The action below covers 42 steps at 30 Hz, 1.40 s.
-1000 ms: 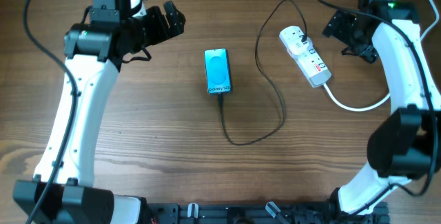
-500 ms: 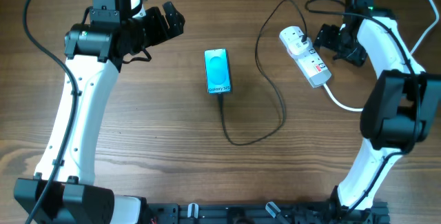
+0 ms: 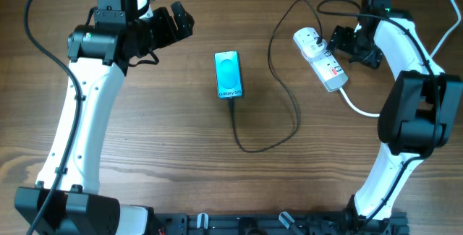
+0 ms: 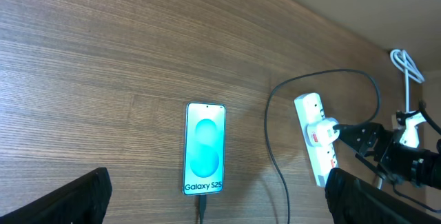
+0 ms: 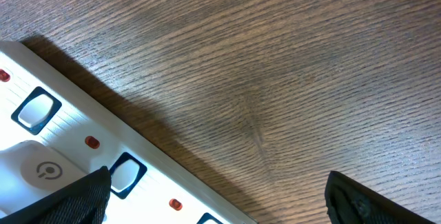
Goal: Plug charger to phone and switch on socket
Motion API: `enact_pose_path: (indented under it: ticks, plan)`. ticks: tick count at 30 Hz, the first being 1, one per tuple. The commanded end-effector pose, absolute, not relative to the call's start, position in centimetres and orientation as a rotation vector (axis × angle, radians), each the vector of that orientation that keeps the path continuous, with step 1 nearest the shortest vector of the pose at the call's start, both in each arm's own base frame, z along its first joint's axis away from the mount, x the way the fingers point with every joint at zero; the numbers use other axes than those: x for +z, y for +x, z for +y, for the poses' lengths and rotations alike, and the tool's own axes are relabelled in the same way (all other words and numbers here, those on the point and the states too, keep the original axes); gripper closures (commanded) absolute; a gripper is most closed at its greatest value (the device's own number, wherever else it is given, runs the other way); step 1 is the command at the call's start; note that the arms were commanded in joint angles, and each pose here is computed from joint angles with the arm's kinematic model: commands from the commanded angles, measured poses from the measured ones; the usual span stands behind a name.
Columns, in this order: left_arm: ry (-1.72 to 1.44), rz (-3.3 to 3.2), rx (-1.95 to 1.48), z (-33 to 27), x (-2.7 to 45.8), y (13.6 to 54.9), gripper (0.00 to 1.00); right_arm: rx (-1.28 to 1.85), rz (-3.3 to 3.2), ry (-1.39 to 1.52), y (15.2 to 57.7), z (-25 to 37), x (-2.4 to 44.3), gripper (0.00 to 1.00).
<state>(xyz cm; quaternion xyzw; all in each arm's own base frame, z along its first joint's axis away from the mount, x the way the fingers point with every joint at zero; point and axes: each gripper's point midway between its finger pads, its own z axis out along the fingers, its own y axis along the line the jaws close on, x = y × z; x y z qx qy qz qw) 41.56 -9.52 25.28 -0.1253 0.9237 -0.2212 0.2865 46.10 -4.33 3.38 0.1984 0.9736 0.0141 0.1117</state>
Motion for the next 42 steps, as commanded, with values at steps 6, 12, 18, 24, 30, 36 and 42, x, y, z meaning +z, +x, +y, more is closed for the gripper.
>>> enact_pose_path:
  ticks: [6, 12, 18, 24, 30, 36, 42]
  plan:
    - [-0.353, 2.477, -0.577, -9.4, 24.8, 41.6, 0.0, 0.075, 2.905, 0.534, 45.9, -4.2, 1.6, 0.0]
    - [-0.353, 2.477, -0.578, -9.4, 24.8, 41.6, 0.0, 0.128, 2.954, 0.539, 45.5, -3.5, -0.4, 0.0]
    - [-0.353, 2.477, -0.578, -9.4, 24.8, 41.6, 0.0, 0.217, 2.978, 0.487, 45.1, -2.4, -0.4, 0.0]
    - [-0.353, 2.477, -0.578, -9.4, 24.8, 41.6, 0.0, 0.224, 3.002, 0.5, 44.5, -2.1, -0.4, 0.0]
    - [-0.353, 2.477, -0.577, -9.4, 24.8, 41.6, 0.0, 0.223, 3.025, 0.482, 44.1, -1.4, -0.5, 0.0]
    - [-0.353, 2.477, -0.578, -9.4, 24.8, 41.6, 0.0, 0.228, 2.941, 0.51, 42.0, -1.4, 8.8, 0.0]
    - [-0.353, 2.478, -0.577, -9.4, 24.8, 41.6, 0.0, 0.271, 2.648, 0.322, 33.7, 2.8, 22.3, 0.0]
